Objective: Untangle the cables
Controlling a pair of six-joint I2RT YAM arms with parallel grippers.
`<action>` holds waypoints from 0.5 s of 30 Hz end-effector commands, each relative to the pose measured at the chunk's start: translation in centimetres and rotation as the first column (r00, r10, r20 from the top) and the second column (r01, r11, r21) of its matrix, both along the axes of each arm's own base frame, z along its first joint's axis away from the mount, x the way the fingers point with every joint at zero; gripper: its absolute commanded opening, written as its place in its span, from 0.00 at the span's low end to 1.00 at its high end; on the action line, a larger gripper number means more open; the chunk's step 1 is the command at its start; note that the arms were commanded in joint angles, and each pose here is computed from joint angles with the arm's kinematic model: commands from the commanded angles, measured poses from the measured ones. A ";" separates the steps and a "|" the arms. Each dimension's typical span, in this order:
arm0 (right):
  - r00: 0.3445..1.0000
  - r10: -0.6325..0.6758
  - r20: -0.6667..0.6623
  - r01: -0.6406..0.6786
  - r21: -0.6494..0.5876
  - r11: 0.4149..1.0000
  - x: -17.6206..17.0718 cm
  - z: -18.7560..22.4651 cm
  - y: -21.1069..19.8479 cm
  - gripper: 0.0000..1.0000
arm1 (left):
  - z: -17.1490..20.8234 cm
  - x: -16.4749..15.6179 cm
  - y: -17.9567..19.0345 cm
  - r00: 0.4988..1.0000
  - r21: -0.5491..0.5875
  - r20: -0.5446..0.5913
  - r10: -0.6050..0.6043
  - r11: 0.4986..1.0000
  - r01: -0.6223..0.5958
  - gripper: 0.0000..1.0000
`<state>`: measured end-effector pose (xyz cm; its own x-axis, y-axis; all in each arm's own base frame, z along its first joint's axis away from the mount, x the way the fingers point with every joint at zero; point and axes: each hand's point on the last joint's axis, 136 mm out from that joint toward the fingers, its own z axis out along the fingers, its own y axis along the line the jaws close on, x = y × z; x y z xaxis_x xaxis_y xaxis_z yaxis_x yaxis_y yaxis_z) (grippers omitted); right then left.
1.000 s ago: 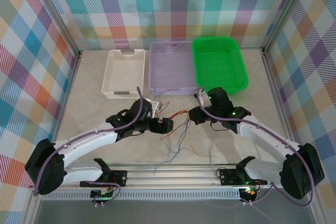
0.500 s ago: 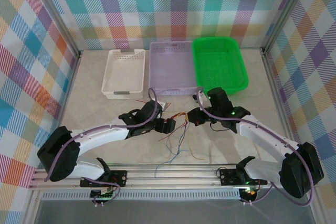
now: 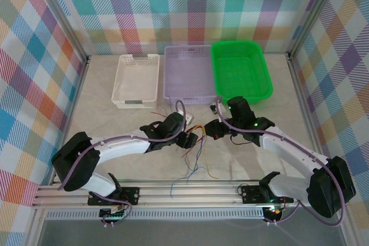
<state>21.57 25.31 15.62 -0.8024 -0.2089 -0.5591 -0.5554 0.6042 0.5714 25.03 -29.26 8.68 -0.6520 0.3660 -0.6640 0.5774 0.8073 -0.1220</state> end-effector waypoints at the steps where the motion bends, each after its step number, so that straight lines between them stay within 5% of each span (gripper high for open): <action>1: 0.999 0.044 0.019 -0.045 0.043 0.998 -0.7 1.1 0.5 0.00 | 1.4 0.7 -1.1 0.998 -0.014 0.064 -0.026 1.000 0.027 0.77; 8: 0.999 0.043 0.021 -0.043 0.033 0.998 -0.8 0.9 0.4 0.00 | 2.2 0.3 -1.2 0.996 -0.038 0.071 -0.047 0.998 0.050 0.55; 12: 0.999 0.036 0.020 -0.037 0.025 0.999 -0.7 0.6 0.3 0.00 | 2.7 -0.1 -1.3 0.996 -0.051 0.066 -0.062 0.997 0.065 0.53; 15: 0.999 0.035 0.019 -0.035 0.022 0.999 -0.7 0.6 0.3 0.00 | 3.2 -0.2 -1.4 0.996 -0.058 0.065 -0.066 0.996 0.070 0.38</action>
<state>21.48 25.38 15.80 -0.8004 -0.2090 -0.5618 -0.5594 0.5972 0.5748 25.00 -29.74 9.58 -0.6166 0.3813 -0.6888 0.6133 0.7812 -0.1166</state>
